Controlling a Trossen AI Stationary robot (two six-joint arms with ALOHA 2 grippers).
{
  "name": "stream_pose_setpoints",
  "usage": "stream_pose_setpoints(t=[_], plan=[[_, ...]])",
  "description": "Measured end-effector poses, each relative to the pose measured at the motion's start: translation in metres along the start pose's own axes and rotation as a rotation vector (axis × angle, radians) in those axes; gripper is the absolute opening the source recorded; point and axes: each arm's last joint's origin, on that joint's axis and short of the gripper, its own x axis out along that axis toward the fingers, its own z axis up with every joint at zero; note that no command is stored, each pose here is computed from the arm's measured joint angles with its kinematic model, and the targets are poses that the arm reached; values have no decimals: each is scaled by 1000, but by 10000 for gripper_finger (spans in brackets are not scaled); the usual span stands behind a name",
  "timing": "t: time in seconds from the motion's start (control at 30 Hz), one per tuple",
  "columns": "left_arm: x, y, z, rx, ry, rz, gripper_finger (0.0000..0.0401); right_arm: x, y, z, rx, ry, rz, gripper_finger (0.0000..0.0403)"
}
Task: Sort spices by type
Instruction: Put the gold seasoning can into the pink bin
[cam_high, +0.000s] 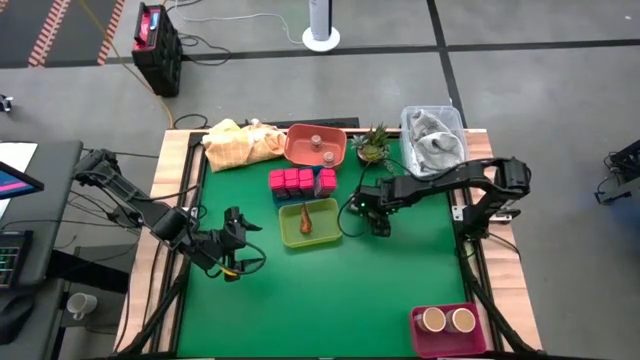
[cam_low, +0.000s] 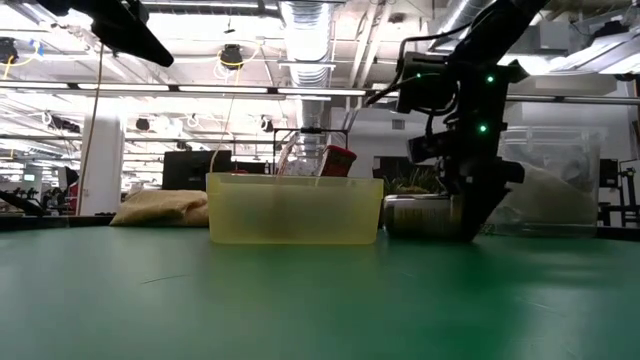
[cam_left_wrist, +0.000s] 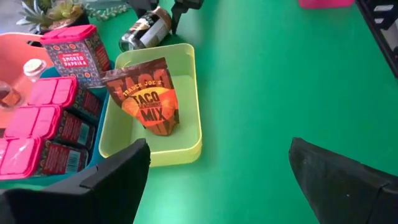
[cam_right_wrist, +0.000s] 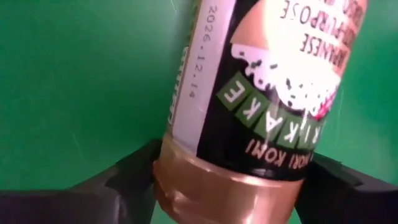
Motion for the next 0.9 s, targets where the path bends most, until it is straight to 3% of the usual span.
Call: stream_pose_setpoints(t=[0.27, 0.4, 0.6, 0.7, 0.9], plan=[[3, 5, 2, 9, -7, 46, 366, -7, 0, 3, -12, -24, 8, 311], [12, 12, 5, -18, -2, 96, 366, -34, 1, 4, -20, -26, 12, 311], [37, 22, 14, 29, -10, 125, 366, -88, 10, 4, -25, -122, -12, 311], [49, 24, 23, 119, -56, 127, 366, -106, 14, 2, -16, -187, 5, 311], [69, 17, 32, 428, -124, 244, 366, -135, 15, 4, 118, -272, 175, 311]])
